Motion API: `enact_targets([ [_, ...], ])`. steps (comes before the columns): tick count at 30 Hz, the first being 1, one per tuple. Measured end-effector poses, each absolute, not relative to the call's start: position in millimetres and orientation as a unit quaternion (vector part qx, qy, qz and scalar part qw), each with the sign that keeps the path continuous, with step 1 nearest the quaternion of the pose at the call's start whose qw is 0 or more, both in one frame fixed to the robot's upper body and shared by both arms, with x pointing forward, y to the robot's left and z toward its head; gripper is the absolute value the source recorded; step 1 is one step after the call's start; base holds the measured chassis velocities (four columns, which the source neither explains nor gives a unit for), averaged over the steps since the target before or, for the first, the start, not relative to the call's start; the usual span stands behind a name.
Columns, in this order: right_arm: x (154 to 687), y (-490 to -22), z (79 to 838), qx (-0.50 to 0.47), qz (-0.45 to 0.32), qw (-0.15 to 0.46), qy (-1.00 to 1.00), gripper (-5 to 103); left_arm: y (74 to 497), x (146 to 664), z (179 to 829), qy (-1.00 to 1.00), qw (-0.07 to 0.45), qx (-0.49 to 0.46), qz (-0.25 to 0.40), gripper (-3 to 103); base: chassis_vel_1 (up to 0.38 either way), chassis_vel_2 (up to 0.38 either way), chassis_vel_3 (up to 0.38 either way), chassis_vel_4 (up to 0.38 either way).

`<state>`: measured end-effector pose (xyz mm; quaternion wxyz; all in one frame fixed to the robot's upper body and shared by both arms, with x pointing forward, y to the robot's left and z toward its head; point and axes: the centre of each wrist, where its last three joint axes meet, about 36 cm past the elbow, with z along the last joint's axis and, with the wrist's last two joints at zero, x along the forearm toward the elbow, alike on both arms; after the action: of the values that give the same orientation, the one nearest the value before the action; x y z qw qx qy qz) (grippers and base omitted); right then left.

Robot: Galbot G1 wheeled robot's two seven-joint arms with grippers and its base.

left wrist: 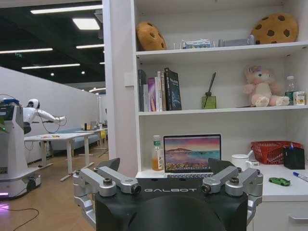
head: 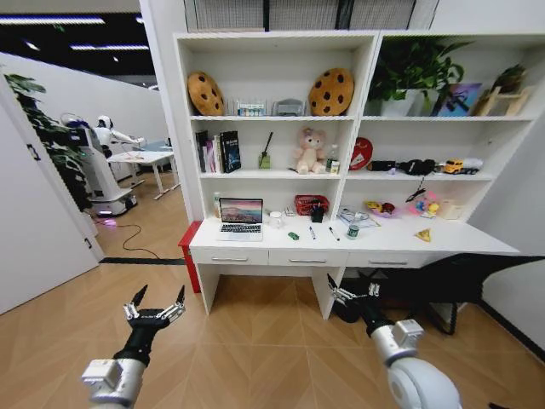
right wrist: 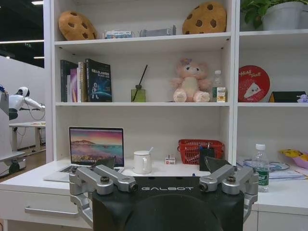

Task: Organize the objects on the table.

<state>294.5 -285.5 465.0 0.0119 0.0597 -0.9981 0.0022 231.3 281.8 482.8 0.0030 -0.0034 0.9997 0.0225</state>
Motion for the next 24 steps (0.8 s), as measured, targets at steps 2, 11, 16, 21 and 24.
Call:
enact_targets([
  [2, 294.7, -285.5, 465.2, 0.059, 0.003, 0.011, -0.998, 100, 281.9, 231.6, 482.9, 1.0, 0.003, -0.003, 0.022, 100, 0.0, 0.0, 0.0, 0.0],
  [11, 292.9, -286.4, 463.8, 0.057, 0.006, 0.015, -0.998, 100, 281.1, 232.1, 480.3, 1.0, 0.001, -0.004, 0.018, 100, 0.0, 0.0, 0.0, 0.0],
  [16, 293.6, -286.9, 463.8, 0.056, 0.007, 0.016, -0.998, 100, 280.8, 231.7, 479.8, 1.0, 0.0, -0.002, 0.018, 100, 0.0, 0.0, 0.0, 0.0],
  [21, 294.3, -286.5, 464.1, 0.054, 0.009, 0.021, -0.998, 100, 281.0, 231.6, 479.5, 1.0, 0.0, -0.002, 0.018, 100, 0.0, 0.0, 0.0, 0.0],
  [24, 294.4, -286.8, 464.4, 0.055, 0.01, 0.027, -0.998, 100, 281.2, 231.5, 479.2, 1.0, 0.0, -0.002, 0.018, 100, 0.0, 0.0, 0.0, 0.0],
])
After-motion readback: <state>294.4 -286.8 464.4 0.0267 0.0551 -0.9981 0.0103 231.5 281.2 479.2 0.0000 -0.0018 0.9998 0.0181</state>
